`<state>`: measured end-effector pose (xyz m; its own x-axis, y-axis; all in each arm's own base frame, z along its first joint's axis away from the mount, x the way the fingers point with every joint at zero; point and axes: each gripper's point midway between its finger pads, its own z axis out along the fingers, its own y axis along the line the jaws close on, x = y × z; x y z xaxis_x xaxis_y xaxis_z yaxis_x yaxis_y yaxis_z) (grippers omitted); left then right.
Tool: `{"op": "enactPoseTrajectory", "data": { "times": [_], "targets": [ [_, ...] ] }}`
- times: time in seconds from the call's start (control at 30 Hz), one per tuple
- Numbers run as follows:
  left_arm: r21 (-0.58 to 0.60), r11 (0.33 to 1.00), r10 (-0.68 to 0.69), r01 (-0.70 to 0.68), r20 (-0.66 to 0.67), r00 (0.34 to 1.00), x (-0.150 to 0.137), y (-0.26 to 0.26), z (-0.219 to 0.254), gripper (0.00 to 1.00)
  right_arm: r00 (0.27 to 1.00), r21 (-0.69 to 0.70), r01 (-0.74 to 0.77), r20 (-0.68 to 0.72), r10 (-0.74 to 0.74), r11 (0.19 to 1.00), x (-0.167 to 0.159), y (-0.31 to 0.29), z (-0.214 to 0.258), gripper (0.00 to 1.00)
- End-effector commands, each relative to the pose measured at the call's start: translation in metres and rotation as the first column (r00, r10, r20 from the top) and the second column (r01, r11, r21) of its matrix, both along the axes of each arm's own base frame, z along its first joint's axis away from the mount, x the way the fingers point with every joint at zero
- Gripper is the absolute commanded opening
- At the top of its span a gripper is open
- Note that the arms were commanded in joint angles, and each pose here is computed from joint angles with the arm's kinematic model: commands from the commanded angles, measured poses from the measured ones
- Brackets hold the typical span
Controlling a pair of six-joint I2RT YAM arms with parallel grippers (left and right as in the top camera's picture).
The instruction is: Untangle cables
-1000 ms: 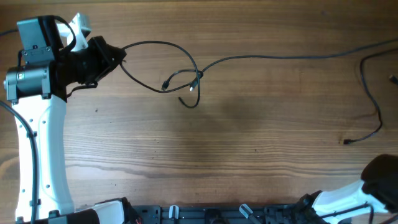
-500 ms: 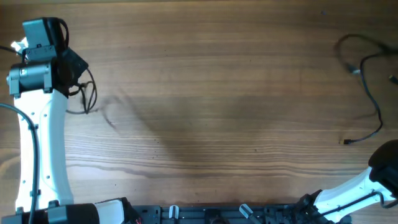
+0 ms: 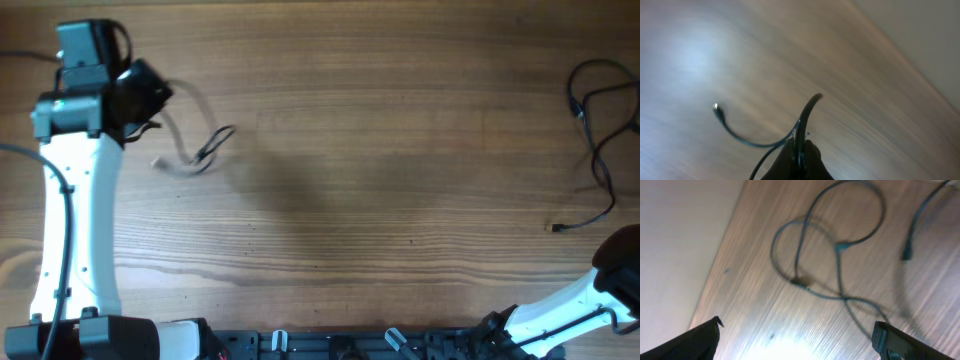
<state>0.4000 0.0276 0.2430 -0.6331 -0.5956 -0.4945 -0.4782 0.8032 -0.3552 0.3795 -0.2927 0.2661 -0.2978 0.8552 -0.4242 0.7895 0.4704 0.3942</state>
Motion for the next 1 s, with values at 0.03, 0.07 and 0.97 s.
{"op": "enactPoseTrajectory", "data": {
  "times": [0.03, 0.07, 0.97],
  "targets": [
    [-0.167, 0.914, -0.354, 0.370, 0.119, 0.928, 0.005, -0.106, 0.017, 0.04, 0.896, 0.102, -0.420, 0.204, 0.394, 0.902, 0.039, 0.078, 0.015, 1.00],
    [-0.180, 0.887, -0.404, 0.425, 0.145, 0.903, 0.004, -0.126, 0.021, 0.04, 0.840, 0.095, -0.515, 0.250, 0.481, 0.852, 0.045, 0.099, 0.020, 1.00],
    [-0.459, 0.392, -0.665, 0.797, 0.458, 0.590, -0.048, -0.237, 0.091, 0.04, -0.505, -0.353, -0.841, 0.243, 0.828, -0.410, 0.001, 0.499, 0.039, 0.93]
  ]
}}
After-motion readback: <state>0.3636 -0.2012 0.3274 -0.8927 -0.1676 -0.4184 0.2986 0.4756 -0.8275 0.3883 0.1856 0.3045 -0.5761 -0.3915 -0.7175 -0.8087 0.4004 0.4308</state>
